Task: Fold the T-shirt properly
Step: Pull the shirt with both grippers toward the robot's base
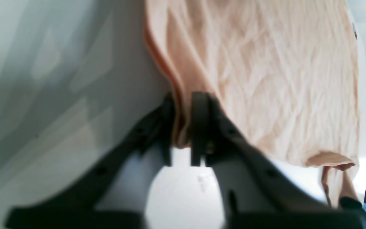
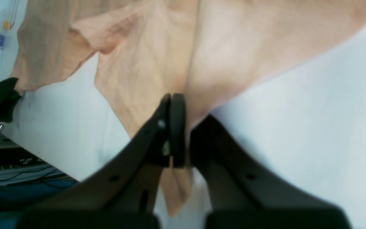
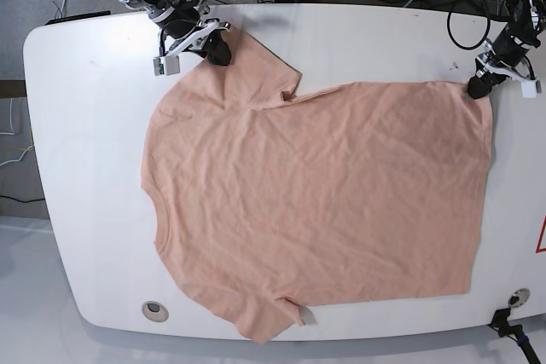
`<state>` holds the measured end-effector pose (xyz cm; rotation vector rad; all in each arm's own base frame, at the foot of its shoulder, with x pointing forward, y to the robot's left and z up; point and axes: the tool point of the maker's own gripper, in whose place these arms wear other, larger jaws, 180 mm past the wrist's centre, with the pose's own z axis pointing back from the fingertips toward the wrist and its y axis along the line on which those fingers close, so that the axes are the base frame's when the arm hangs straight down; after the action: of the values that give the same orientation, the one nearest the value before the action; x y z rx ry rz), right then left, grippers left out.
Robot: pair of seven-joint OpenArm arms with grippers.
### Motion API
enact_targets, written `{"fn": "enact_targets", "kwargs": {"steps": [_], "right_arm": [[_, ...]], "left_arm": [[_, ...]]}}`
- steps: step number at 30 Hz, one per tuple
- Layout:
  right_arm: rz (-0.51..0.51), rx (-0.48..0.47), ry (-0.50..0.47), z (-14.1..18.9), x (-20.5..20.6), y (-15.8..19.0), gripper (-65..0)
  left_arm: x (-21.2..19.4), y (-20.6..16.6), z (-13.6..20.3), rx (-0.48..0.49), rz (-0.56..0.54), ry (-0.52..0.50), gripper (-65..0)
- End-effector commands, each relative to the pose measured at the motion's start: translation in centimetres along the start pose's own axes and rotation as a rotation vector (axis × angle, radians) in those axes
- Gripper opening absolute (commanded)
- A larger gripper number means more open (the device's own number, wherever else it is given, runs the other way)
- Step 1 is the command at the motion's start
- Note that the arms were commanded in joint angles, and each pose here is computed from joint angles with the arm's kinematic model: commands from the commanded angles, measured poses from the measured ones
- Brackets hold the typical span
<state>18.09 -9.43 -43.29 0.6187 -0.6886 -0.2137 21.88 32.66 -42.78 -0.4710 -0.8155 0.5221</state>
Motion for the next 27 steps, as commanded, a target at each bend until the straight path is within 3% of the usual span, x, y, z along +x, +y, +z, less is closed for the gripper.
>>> {"fn": "enact_targets", "kwargs": {"steps": [1,12,13,15,27], "right_arm": [[0.019,-0.034,0.046,0.3,-0.9,-0.7,-65.0],[0.028,-0.038,0.045,0.6,-0.7,-0.8,-65.0],[0.015,-0.019,0.023,0.4,-0.3,-0.5,-65.0],[0.012,-0.033,0.011,0.8,0.1,-1.1,-65.0],[0.036,-0.174,-0.080,8.1,3.0,-4.5,-65.0]], "left_arm": [[-1.2,1.3,0.3,0.064,-0.019,0.077,-64.5],[-0.6,1.1,0.7,0.068,-0.054,0.075,-65.0],[0.6,0.3,0.5,0.023,-0.043,0.004,-65.0],[1.0,0.0,0.7,0.018,-0.058,-0.009,-65.0],[0.3,-0.1,4.6,0.054,-0.159,0.004,-65.0]]}}
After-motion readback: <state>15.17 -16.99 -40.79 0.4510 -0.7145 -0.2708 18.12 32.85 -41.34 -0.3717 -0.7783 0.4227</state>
